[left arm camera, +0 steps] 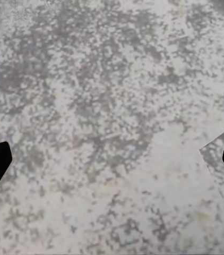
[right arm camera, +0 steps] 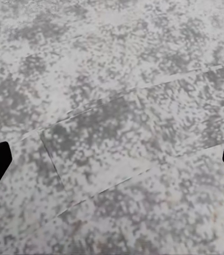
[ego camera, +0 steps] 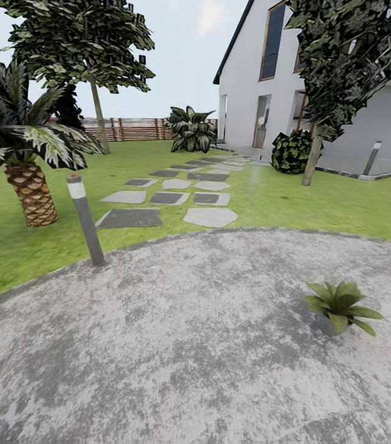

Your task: Pick up the pesticide atomizer in the garden and spray insectifuge to fully cover both potted plants in the garden.

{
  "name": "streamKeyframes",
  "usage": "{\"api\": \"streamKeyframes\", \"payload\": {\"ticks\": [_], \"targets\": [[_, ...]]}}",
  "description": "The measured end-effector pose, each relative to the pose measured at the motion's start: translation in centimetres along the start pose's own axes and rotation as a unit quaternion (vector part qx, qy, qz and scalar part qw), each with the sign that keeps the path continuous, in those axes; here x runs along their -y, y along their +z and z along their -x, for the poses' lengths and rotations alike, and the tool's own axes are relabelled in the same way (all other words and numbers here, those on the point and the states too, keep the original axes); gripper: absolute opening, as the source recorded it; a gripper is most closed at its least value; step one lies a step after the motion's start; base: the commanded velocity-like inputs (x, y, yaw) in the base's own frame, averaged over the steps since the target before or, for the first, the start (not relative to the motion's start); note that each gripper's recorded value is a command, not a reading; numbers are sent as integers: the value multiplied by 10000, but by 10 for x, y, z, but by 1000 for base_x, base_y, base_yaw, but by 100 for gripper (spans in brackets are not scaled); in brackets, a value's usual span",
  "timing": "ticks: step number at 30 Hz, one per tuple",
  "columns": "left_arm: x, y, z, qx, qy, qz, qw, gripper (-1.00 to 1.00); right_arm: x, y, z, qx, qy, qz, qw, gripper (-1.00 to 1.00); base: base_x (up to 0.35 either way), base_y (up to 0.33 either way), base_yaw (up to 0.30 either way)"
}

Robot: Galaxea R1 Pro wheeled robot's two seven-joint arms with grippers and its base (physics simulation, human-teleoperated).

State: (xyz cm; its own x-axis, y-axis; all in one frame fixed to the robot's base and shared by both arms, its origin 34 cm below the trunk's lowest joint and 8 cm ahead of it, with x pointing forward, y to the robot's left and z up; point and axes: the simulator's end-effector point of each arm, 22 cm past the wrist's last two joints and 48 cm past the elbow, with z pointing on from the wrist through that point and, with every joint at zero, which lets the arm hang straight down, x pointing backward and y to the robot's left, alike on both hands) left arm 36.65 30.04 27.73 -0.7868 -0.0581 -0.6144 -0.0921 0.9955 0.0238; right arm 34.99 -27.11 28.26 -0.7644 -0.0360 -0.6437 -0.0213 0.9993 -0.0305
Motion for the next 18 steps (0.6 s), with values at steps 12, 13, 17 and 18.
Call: {"api": "streamKeyframes", "payload": {"ticks": [12, 13, 17, 18], "targets": [[0, 0, 0, 1, 0, 0, 10000, 100, 0, 0, 0, 0, 0, 1, 10000, 100, 333, -84, 0], [0, 0, 0, 2, 0, 0, 10000, 100, 0, 0, 0, 0, 0, 1, 10000, 100, 333, -84, 0], [0, 0, 0, 0, 0, 0, 10000, 100, 0, 0, 0, 0, 0, 4, 10000, 100, 334, -67, 0], [0, 0, 0, 0, 0, 0, 10000, 100, 0, 0, 0, 0, 0, 4, 10000, 100, 336, -22, 0]]}}
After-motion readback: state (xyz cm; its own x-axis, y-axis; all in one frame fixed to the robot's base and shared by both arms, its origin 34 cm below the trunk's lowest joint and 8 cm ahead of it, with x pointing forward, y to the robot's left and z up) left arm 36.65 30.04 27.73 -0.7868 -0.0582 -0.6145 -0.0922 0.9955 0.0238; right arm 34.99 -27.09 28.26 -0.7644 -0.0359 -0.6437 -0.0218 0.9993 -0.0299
